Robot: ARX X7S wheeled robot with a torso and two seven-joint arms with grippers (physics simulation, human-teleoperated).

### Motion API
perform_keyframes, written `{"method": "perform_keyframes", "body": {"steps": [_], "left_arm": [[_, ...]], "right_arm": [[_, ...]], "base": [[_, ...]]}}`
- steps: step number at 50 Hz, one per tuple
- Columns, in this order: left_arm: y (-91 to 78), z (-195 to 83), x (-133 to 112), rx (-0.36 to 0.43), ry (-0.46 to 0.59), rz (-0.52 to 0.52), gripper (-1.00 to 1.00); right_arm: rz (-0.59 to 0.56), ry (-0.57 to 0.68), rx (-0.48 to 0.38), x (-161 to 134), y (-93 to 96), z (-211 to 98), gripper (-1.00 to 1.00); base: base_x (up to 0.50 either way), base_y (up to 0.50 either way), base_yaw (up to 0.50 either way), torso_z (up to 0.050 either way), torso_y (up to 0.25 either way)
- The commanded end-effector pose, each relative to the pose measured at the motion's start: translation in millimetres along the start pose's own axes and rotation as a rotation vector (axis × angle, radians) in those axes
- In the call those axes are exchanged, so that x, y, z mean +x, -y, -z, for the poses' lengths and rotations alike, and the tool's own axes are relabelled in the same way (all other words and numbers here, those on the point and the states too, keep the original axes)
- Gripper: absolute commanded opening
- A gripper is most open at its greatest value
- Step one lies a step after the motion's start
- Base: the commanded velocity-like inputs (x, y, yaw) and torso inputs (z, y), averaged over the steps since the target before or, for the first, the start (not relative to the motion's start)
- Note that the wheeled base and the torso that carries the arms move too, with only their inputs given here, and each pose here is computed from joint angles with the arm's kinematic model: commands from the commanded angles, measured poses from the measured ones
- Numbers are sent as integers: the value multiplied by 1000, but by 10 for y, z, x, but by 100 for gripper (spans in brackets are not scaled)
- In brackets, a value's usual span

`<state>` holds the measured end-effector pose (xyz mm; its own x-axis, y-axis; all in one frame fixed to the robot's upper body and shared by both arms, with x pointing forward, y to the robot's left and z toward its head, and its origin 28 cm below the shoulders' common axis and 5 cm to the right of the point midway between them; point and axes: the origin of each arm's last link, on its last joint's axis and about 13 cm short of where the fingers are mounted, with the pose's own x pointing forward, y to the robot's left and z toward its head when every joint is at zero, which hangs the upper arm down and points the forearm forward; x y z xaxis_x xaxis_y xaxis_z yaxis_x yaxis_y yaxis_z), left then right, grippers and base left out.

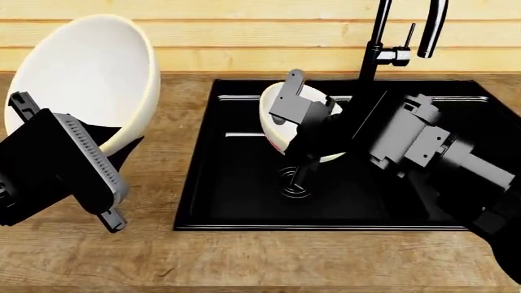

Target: Stack the bowls in the sink.

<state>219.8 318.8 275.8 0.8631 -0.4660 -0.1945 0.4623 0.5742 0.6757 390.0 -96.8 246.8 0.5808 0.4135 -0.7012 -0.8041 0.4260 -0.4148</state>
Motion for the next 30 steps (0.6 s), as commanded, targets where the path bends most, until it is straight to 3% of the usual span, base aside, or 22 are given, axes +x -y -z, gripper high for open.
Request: {"method": "perform_keyframes", "body": {"steps": [1, 30], "left_arm": [[-24, -3, -13, 9, 7, -29, -100], [-6, 29, -29, 5, -7, -30, -100]], "right_arm": [[-23, -12, -21, 122, -31, -4, -100], [-76, -41, 20, 523, -75, 118, -100]], "base": [[0, 0, 0, 0, 0], [0, 0, 0, 0, 1]]}}
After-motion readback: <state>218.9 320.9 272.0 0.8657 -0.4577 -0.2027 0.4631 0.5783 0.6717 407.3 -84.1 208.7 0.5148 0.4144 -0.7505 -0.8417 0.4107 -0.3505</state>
